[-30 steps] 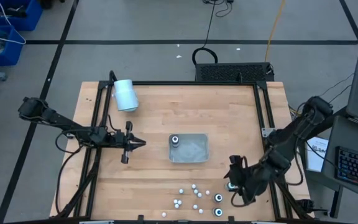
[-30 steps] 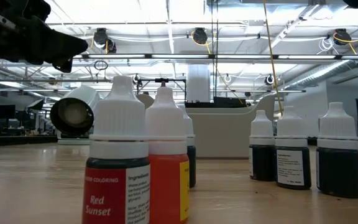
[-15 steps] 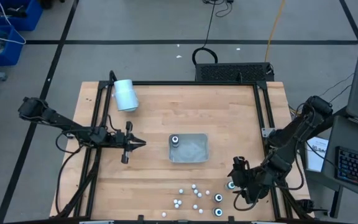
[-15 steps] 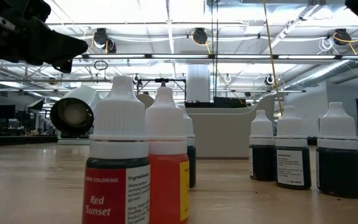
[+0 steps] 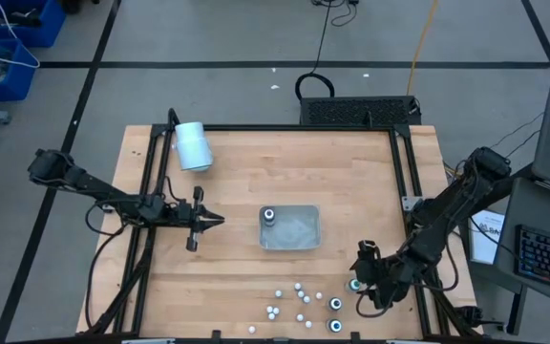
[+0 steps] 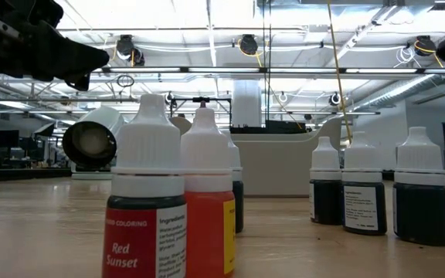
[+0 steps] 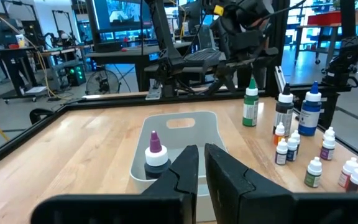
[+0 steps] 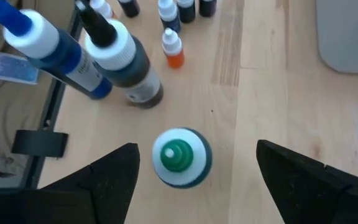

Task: Pick & Place food coloring
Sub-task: Put the large green food coloring bottle into the bin

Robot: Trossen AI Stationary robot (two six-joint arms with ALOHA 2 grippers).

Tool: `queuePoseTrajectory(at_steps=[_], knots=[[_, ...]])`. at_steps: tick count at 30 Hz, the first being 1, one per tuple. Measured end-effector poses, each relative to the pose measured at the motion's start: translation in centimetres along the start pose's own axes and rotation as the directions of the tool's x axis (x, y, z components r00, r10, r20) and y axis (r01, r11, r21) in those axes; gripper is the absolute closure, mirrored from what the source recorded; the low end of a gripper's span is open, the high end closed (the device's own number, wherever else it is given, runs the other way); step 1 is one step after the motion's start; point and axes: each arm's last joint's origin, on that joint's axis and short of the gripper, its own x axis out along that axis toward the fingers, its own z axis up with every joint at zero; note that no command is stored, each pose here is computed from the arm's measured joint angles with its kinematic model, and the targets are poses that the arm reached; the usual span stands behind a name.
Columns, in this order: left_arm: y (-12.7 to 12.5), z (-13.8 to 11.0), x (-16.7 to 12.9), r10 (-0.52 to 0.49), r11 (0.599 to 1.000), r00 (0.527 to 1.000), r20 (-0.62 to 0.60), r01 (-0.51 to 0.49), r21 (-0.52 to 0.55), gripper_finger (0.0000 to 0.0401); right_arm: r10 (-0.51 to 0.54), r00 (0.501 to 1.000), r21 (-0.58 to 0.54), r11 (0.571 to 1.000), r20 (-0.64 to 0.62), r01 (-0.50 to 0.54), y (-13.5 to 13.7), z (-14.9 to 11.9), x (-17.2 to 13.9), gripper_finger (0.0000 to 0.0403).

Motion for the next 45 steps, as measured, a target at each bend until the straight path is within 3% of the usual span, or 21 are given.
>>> queuePoseTrajectory(at_steps=[9,32,38,45], knots=[[0.0,-0.1,0.0,0.001,1.000,1.000,-0.012,-0.001,0.003,0.0364,0.014,1.000,-0.017,1.000,0.019,-0.014,-0.2,-0.6,0.6,0.0109],[0.0,-0.2,0.0,0.002,1.000,1.000,-0.019,-0.002,0.006,0.0364,0.018,0.999,-0.038,0.999,0.034,-0.016,-0.2,-0.4,0.6,0.0289],[0.0,-0.2,0.0,0.002,1.000,1.000,-0.019,-0.002,0.006,0.0364,0.032,0.998,-0.076,0.997,0.054,-0.028,0.0,-0.2,0.6,0.0293],[0.0,-0.2,0.0,0.003,1.000,1.000,-0.018,-0.003,0.005,0.0364,-0.075,0.989,-0.081,0.993,0.124,0.086,-0.7,1.5,-0.4,0.0293]])
